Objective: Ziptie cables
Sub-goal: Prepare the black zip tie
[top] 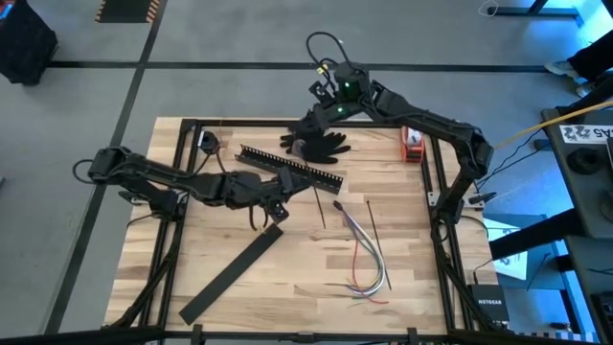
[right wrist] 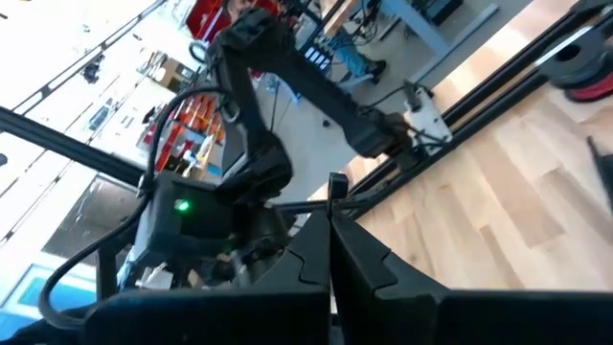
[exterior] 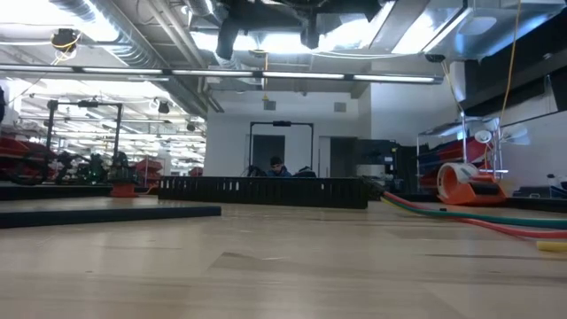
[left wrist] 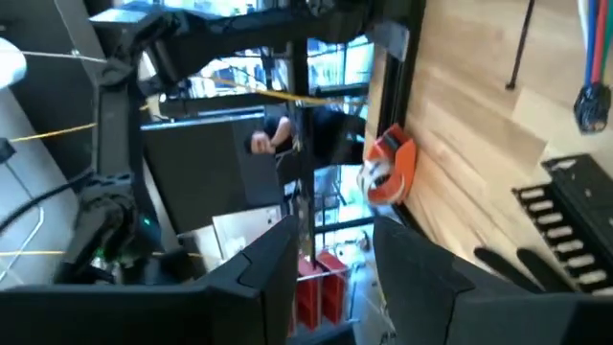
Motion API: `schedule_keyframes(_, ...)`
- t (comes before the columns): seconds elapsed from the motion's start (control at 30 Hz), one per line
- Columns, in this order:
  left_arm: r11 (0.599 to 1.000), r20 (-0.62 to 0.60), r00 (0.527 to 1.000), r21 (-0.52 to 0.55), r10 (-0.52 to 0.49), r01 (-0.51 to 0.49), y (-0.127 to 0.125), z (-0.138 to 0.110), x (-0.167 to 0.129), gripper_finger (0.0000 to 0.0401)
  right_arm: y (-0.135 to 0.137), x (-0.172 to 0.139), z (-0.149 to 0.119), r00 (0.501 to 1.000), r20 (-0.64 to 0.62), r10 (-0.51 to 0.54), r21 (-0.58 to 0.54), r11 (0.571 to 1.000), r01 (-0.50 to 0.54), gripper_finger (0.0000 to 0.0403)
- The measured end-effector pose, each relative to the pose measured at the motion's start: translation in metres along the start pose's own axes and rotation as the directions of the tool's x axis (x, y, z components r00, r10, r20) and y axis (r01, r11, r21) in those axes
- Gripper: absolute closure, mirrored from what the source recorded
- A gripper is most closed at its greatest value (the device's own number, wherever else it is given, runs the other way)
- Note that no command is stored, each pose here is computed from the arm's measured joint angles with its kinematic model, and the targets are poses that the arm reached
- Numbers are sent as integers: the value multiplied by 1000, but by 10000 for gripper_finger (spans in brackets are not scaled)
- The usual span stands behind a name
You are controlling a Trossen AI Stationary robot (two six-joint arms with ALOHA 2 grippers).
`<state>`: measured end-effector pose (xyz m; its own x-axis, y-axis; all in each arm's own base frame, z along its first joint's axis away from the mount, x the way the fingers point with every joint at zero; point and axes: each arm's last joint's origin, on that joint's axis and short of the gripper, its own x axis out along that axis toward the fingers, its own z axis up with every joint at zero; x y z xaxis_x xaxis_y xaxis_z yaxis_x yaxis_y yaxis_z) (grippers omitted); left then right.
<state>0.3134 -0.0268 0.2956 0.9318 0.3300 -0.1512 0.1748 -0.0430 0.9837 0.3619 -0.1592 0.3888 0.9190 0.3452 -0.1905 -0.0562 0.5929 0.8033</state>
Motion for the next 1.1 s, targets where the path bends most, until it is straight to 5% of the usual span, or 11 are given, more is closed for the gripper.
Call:
schedule_keyframes(0.33,994,133,990,97,41,-54,-8,4,18,270,5,10,-6,1000,-25,14,-5,1000,-14,403)
schedule_keyframes(0.7,988,208,978,-155,32,1,-14,18,19,278,7,9,-3,999,1,36,-40,999,-36,403)
schedule_keyframes(1.1,981,255,967,-194,25,25,-15,35,11,357,6,7,-1,999,-7,50,-47,998,-50,403)
